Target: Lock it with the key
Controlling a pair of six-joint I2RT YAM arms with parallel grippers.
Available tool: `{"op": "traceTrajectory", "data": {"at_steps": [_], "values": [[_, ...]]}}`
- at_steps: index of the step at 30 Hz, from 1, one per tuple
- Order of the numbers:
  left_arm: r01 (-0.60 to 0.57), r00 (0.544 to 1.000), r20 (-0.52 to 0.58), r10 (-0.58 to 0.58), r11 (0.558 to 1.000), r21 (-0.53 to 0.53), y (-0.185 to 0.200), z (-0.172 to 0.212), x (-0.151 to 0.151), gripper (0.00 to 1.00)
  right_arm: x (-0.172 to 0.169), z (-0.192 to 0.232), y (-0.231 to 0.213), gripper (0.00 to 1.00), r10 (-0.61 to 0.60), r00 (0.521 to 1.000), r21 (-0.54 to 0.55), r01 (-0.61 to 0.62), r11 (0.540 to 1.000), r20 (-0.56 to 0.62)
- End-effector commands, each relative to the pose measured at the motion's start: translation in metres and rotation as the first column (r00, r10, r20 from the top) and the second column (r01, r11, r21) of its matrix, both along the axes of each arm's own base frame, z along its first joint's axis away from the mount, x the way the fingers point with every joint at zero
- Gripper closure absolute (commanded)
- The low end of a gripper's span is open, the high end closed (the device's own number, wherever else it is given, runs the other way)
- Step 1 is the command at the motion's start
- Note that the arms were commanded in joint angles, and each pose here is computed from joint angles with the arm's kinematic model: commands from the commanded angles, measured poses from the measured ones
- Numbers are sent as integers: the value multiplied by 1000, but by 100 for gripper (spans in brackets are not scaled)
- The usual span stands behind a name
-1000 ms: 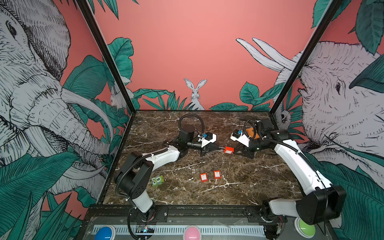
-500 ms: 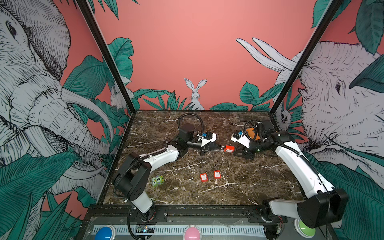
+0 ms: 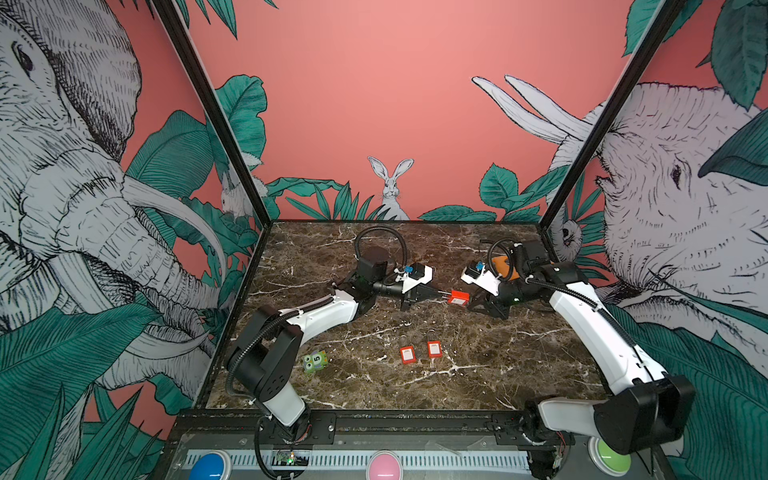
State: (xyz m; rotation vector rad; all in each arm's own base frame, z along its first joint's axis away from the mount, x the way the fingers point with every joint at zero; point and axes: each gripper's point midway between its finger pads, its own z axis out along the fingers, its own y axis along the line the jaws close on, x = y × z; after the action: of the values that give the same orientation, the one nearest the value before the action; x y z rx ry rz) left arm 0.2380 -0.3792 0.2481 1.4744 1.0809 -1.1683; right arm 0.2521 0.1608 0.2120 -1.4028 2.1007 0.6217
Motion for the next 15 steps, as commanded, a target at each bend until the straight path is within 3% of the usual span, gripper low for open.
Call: {"op": "traceTrajectory", "data": {"at_steps": [1,9,15], "values": [[26,998,59,-22,997,-66,3,34,-5,100,7,1,-1,72,4,998,-10,-4,1000,58],[31,999,26,-29,997,-64,-1,32,-1,100,19,10,3,75,12,958,-4,-11,1000,285],[25,999,34,-23,997,-70,-2,35,0,100,17,8,-10,63,14,929,-88,20,996,369]]}}
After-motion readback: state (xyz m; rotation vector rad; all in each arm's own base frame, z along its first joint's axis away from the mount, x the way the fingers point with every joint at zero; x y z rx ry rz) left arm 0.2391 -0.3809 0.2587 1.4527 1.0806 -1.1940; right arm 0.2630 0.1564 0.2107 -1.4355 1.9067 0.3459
